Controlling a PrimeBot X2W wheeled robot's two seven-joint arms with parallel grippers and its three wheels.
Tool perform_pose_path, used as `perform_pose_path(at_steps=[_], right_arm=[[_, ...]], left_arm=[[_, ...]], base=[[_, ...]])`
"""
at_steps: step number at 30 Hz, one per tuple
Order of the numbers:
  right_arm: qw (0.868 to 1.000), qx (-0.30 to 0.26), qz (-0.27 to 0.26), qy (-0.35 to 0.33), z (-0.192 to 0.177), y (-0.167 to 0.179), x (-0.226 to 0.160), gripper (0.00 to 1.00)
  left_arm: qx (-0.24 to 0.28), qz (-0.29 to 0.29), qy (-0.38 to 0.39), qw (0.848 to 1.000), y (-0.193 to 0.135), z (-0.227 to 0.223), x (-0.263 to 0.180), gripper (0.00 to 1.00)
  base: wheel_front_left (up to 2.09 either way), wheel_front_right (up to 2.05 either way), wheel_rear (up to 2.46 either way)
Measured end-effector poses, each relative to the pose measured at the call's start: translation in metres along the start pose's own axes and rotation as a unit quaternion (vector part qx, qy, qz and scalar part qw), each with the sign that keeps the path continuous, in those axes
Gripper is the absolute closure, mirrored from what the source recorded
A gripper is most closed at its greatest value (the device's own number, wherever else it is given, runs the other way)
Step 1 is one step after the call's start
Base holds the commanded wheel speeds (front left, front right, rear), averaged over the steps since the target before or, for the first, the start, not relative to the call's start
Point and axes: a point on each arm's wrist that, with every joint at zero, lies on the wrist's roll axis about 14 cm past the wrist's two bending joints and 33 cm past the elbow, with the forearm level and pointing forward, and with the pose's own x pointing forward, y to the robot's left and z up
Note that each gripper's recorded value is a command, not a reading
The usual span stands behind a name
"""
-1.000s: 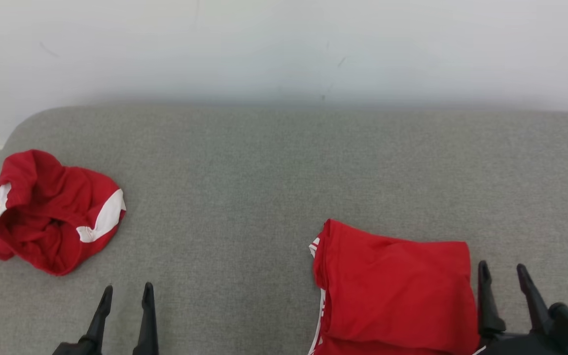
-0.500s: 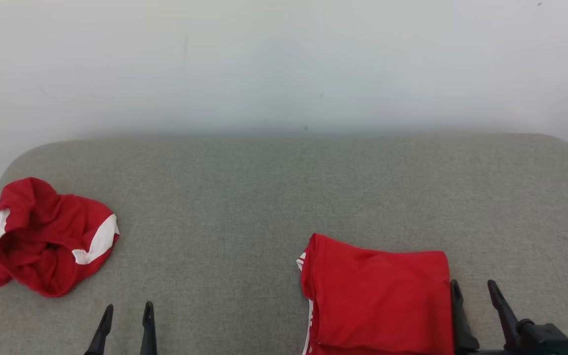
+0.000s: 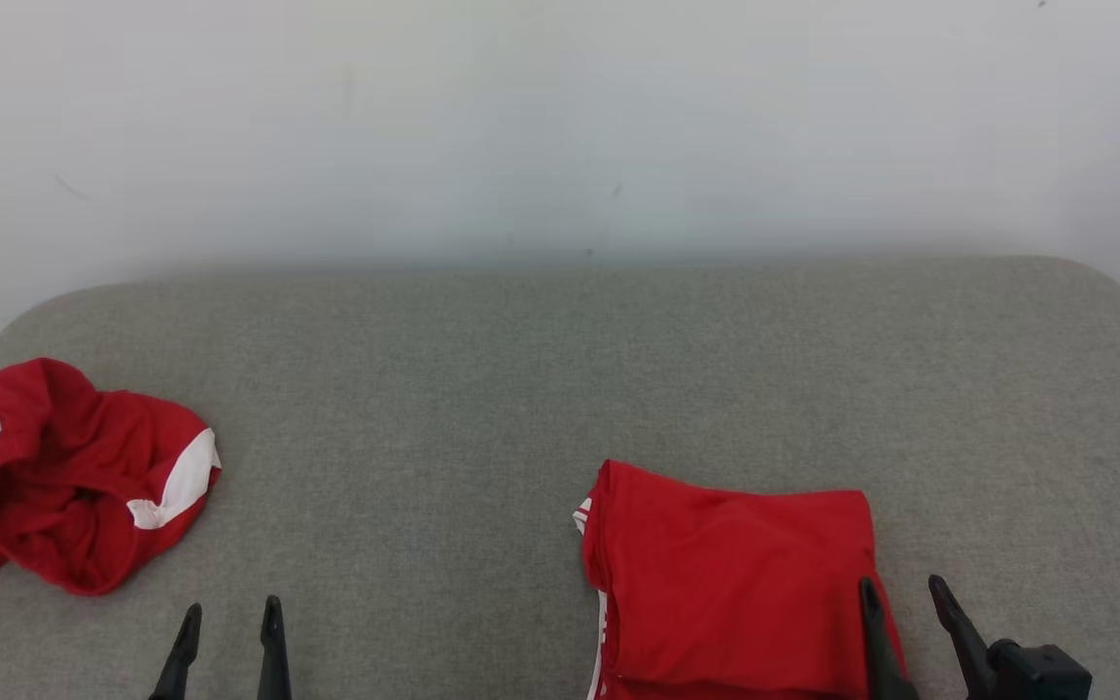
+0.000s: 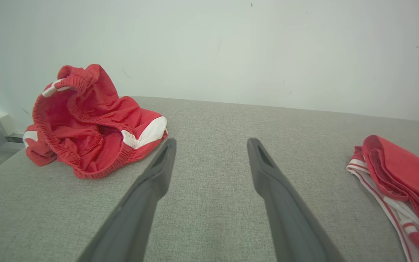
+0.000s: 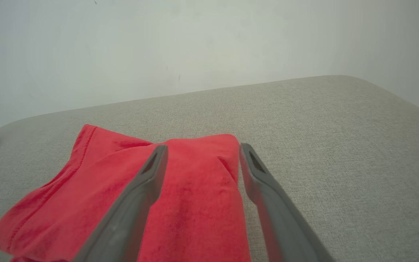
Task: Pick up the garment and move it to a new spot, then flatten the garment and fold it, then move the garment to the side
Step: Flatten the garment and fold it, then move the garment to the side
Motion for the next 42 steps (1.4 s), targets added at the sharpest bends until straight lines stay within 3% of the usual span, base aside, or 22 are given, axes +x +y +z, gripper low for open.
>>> perform_pose_path(at_steps=[16, 22, 26, 32, 38, 42], right_arm=[[1.0, -0.005, 0.004, -0.017, 0.013, 0.002, 0.009, 0.0], [0.998, -0.027, 0.008, 0.048, 0.027, 0.004, 0.017, 0.0], [0.987, -0.057, -0.018, 0.147, 0.033, -0.016, 0.011, 0.0], [0.972, -0.034, -0.022, 0.232, 0.036, -0.017, 0.003, 0.0], [0.938, -0.005, -0.04, 0.344, -0.003, -0.029, -0.008, 0.0], [0.931, 0.001, -0.044, 0.363, -0.015, -0.031, 0.003, 0.0]], left_arm=[[-0.002, 0.004, 0.011, 1.0, 0.002, -0.007, 0.0, 0.0], [-0.002, 0.006, 0.01, 1.0, 0.003, -0.006, 0.0, 0.0], [-0.002, 0.008, 0.011, 1.0, 0.004, -0.007, 0.001, 0.0], [-0.005, 0.008, 0.015, 1.0, 0.003, -0.01, 0.001, 0.0], [-0.008, 0.009, 0.019, 1.0, 0.003, -0.012, 0.003, 0.0], [-0.007, 0.014, 0.018, 1.0, 0.006, -0.011, 0.005, 0.0]], base=[[0.0, 0.0, 0.0], [0.0, 0.0, 0.0], [0.0, 0.0, 0.0], [0.0, 0.0, 0.0], [0.0, 0.0, 0.0], [0.0, 0.0, 0.0]])
